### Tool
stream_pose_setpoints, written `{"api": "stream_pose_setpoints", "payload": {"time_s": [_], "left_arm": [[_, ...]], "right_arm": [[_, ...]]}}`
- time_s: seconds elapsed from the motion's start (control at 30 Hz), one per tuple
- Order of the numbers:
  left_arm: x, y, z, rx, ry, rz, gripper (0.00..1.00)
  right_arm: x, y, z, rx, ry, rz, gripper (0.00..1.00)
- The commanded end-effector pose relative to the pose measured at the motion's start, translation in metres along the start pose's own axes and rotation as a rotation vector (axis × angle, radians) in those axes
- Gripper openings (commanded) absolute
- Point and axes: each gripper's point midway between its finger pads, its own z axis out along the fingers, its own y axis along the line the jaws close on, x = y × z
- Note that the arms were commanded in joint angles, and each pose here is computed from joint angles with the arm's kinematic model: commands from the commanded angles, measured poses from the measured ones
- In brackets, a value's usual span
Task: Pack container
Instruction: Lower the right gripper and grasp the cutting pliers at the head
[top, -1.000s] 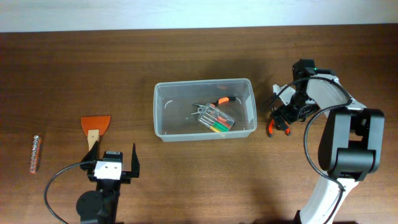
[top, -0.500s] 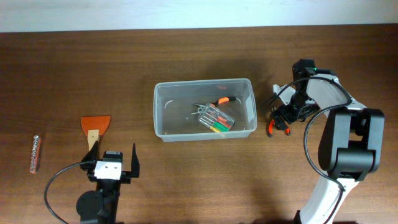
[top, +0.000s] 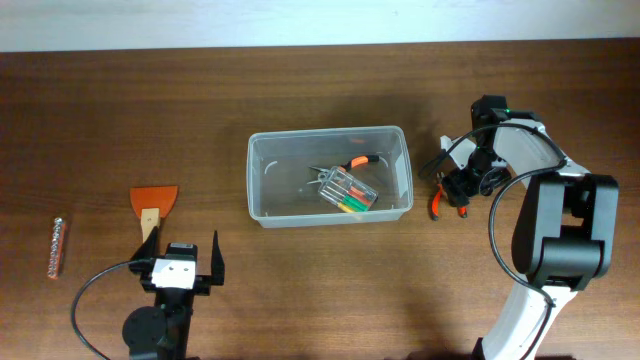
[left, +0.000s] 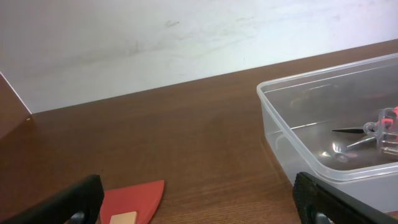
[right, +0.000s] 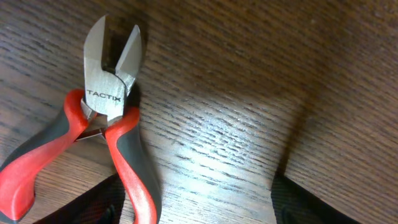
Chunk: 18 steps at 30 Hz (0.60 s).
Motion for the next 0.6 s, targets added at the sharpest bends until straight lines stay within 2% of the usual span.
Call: {"api": "stream_pose_setpoints", "payload": {"time_s": [0.0,0.2,0.33,0.57], "left_arm": [[0.001,0.003,0.0,-0.014,-0.003,-0.013,0.99],[0.001,0.003,0.0,-0.014,-0.002,-0.012,0.99],[0.001,0.003,0.0,-0.014,-0.002,-0.012,0.99],[0.001,0.003,0.0,-0.014,-0.002,-0.012,0.99]], "right_arm": [[0.003,0.007,0.016,-0.035,0.033,0.003,0.69],[-0.004,0.014,0.016,-0.029,0.024,-0.003,0.64],[-0.012,0.022,0.015,-0.02,0.019,-0.034,0.58],[-0.02,0.029,0.015,-0.009,0.007,-0.063,0.57]]}}
